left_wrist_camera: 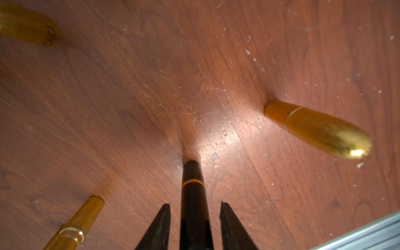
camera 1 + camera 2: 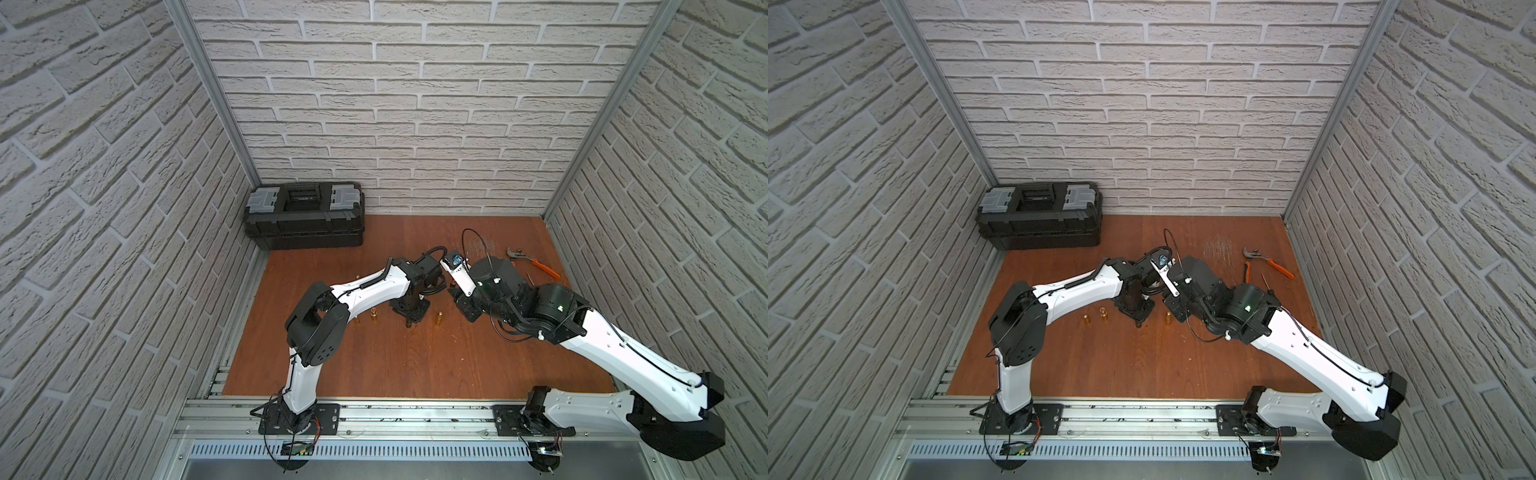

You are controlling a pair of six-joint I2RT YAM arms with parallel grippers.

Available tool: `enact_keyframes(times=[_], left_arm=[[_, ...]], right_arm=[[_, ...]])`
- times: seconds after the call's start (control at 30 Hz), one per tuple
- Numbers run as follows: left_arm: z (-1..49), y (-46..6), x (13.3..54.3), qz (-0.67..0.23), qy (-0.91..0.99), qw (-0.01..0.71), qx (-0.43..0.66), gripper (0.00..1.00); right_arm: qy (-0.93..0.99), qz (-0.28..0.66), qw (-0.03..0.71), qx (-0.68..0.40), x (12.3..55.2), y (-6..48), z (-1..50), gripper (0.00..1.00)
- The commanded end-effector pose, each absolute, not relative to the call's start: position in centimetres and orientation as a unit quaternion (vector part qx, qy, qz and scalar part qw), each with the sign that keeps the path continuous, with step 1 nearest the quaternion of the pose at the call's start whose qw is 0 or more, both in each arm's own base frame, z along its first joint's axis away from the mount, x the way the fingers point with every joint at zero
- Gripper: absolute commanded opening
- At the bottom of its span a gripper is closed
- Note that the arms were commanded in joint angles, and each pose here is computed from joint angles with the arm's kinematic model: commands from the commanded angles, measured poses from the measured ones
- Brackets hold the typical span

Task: Open the lipstick cap
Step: Pick up the lipstick at the center of the board, then open the cover of the lipstick.

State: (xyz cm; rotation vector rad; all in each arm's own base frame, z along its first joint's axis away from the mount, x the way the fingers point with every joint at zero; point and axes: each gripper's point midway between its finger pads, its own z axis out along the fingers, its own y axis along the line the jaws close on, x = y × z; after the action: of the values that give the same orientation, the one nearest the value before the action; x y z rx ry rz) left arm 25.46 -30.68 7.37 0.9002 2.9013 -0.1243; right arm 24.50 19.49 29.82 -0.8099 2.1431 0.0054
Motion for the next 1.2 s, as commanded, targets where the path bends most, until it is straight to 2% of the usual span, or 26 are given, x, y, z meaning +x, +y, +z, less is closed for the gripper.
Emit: enact_keyframes(times=[0.0,0.13,0.37,0.53,0.67,0.97,1.17], left_arm=[[7.4,-30.5,24.9,-0.036,0.951,0.037,0.306,0.36],[7.3,-30.3,24.8,-0.03,0.951,0.035,0.306,0.26],[8.2,-29.6,25.0,-0.02,0.952,0.041,0.304,0.14],[11.3,-28.3,26.0,-0.053,0.959,0.065,0.27,0.12],[15.2,-26.6,26.6,-0.124,0.965,0.074,0.218,0.12],[25.3,-23.2,24.6,-0.392,0.908,0.085,0.116,0.12],[27.1,-22.4,22.7,-0.454,0.881,0.085,0.103,0.07]], right_arm=[[0.849,0.001,0.426,-0.314,25.1,19.7,30.0,0.41],[0.848,0.001,0.425,-0.315,25.2,19.8,30.0,0.41],[0.849,0.004,0.422,-0.318,25.2,20.1,29.8,0.4],[0.851,0.018,0.406,-0.332,24.8,20.8,28.9,0.4],[0.851,0.051,0.38,-0.359,24.0,22.2,27.7,0.4],[0.829,0.144,0.33,-0.427,23.6,28.4,26.3,0.41],[0.815,0.163,0.301,-0.468,24.8,32.1,26.1,0.4]])
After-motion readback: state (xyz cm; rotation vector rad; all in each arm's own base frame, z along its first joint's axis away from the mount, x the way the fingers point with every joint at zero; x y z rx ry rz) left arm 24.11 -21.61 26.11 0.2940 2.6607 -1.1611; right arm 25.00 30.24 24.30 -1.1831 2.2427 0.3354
